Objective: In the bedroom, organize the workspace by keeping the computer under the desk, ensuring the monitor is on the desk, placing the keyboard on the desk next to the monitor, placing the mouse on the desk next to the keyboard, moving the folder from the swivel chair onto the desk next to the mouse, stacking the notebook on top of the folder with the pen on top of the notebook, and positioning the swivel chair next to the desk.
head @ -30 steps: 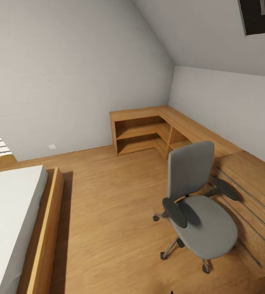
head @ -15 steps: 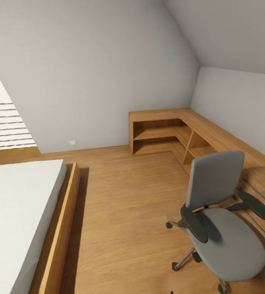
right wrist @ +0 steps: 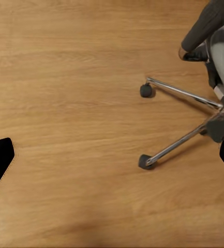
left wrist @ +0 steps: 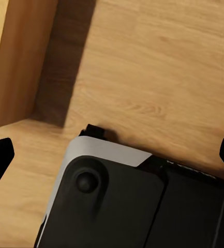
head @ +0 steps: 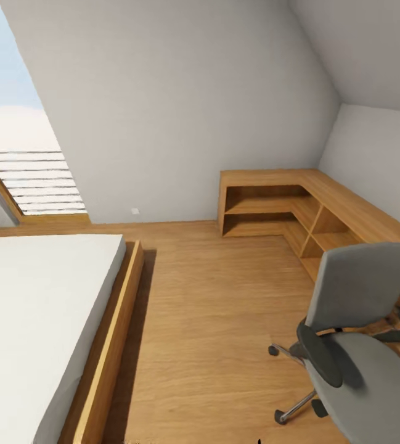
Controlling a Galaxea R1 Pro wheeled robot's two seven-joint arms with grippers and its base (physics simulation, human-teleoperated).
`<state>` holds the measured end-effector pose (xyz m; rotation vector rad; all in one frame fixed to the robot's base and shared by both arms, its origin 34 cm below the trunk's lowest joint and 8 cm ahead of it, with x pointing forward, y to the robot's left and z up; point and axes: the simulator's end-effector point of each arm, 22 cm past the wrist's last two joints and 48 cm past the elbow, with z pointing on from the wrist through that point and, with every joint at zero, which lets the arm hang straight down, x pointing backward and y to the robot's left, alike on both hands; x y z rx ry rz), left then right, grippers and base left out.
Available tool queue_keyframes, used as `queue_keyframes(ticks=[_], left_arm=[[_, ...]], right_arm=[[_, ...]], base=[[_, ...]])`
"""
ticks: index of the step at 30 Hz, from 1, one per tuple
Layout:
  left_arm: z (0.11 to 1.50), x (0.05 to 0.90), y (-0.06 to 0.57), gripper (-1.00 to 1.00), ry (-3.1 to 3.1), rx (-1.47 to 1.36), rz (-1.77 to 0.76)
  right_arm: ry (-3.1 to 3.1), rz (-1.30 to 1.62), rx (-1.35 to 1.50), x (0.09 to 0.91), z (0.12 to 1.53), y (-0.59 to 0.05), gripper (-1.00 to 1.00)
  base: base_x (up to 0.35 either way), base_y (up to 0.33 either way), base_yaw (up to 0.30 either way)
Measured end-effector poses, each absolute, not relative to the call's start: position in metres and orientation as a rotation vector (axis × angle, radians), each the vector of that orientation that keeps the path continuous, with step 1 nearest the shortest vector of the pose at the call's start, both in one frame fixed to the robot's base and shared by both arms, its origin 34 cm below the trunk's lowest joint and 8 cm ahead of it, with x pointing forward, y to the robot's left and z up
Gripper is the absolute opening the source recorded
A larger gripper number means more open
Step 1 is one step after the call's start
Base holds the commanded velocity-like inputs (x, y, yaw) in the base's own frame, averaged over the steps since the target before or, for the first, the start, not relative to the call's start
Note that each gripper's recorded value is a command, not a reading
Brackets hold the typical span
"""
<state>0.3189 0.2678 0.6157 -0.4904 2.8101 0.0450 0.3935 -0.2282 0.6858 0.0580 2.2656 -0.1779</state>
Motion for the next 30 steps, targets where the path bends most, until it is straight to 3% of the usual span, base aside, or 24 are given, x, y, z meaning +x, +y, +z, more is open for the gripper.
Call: queue_keyframes(ticks=[18, 30], left_arm=[[0.62, 0.328, 0.266, 1.0, 2.789, -0.486, 0.035], [0.622, 0.33, 0.26, 1.0, 2.793, -0.416, 0.027]], right_arm=[[2.244, -0.172, 0.071, 0.401, 0.693, -0.224, 1.0], [2.237, -0.172, 0.07, 0.402, 0.694, -0.225, 1.0]], base=[[0.0, 0.0, 0.18], [0.126, 0.0, 0.047]])
